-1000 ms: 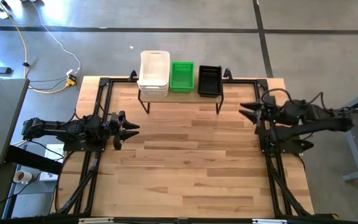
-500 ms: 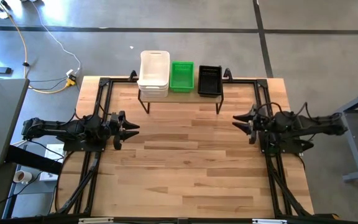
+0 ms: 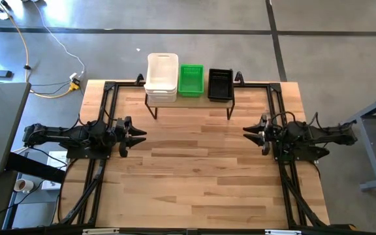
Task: Stack baskets on shelf by color
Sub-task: Return to Home Position
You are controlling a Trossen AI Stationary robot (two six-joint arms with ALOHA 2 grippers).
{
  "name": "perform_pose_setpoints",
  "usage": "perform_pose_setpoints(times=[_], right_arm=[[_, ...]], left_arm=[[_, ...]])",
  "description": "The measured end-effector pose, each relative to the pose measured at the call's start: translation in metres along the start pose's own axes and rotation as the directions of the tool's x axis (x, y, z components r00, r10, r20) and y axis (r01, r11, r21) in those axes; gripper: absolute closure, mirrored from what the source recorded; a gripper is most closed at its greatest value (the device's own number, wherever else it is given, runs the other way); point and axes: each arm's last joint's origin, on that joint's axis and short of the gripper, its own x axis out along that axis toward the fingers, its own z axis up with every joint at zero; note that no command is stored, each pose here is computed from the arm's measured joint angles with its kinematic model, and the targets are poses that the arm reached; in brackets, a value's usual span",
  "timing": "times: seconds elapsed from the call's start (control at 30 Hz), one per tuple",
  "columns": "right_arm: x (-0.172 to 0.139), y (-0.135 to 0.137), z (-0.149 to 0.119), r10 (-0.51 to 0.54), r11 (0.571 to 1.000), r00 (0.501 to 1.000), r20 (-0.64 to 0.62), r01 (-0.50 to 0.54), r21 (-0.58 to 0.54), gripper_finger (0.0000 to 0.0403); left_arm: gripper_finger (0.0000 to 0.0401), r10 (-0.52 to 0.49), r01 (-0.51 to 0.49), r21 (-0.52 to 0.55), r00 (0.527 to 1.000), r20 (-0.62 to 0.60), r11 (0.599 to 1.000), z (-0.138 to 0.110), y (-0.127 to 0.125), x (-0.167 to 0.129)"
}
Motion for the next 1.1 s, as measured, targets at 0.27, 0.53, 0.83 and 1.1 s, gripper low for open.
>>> perform_pose_setpoints(times=[0.27, 0.53, 0.83, 1.1], right_arm=[[0.000, -0.003, -0.008, -0.032, 0.999, 0.997, -0.072, 0.031, -0.015, 0.0270], [0.000, -0.007, -0.013, -0.112, 0.993, 0.987, -0.114, 0.115, 0.024, 0.0270], [0.000, -0.007, -0.014, -0.119, 0.989, 0.986, -0.115, 0.128, 0.075, 0.0270], [0.000, -0.007, -0.014, -0.116, 0.989, 0.986, -0.117, 0.126, 0.075, 0.0270]], left_arm=[[0.0268, 0.001, -0.001, 0.000, 1.000, 0.000, 1.000, 0.000, 0.000, 0.000], [0.0268, 0.004, -0.004, 0.000, 1.000, 0.001, 1.000, 0.000, 0.000, 0.000], [0.0268, 0.004, -0.004, 0.000, 1.000, 0.001, 1.000, 0.000, 0.000, 0.000], [0.0268, 0.004, -0.004, 0.000, 1.000, 0.001, 1.000, 0.000, 0.000, 0.000]])
